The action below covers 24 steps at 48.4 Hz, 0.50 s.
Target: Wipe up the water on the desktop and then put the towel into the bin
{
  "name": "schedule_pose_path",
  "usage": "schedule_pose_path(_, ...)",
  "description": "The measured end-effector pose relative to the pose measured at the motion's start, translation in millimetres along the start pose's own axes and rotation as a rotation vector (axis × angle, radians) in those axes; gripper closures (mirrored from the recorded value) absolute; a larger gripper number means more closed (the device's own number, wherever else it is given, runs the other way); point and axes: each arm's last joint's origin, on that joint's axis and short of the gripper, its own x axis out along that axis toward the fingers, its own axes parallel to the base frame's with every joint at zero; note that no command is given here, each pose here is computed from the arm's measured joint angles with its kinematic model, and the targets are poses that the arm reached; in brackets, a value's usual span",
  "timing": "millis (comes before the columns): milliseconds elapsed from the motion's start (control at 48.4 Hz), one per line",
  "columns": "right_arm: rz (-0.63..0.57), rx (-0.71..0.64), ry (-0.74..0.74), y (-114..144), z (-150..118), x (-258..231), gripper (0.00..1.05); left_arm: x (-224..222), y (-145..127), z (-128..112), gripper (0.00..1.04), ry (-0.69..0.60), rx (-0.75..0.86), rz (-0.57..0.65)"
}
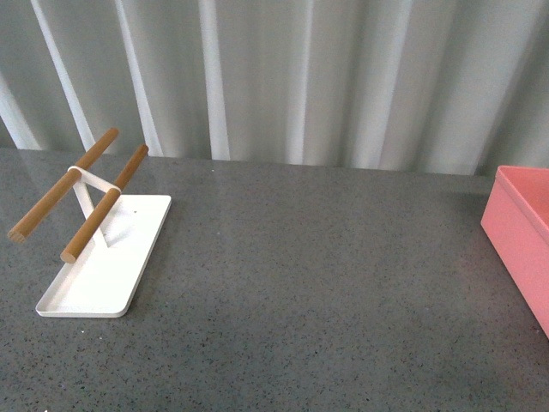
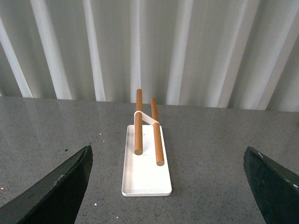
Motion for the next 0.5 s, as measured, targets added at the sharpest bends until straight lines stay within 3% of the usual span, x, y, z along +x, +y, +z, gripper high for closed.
schedule_pose_path(62, 0.0, -0.001, 0.0, 0.0, 0.0, 0.0, 1.0, 0.0, 0.0, 0.0, 0.07, 0.0, 0.0, 0.0)
schedule_pose_path(496, 0.0, 0.0, 0.0, 0.0, 0.0, 0.0, 0.33, 0.0, 0.0, 0.0, 0.07, 0.0, 0.0, 0.0)
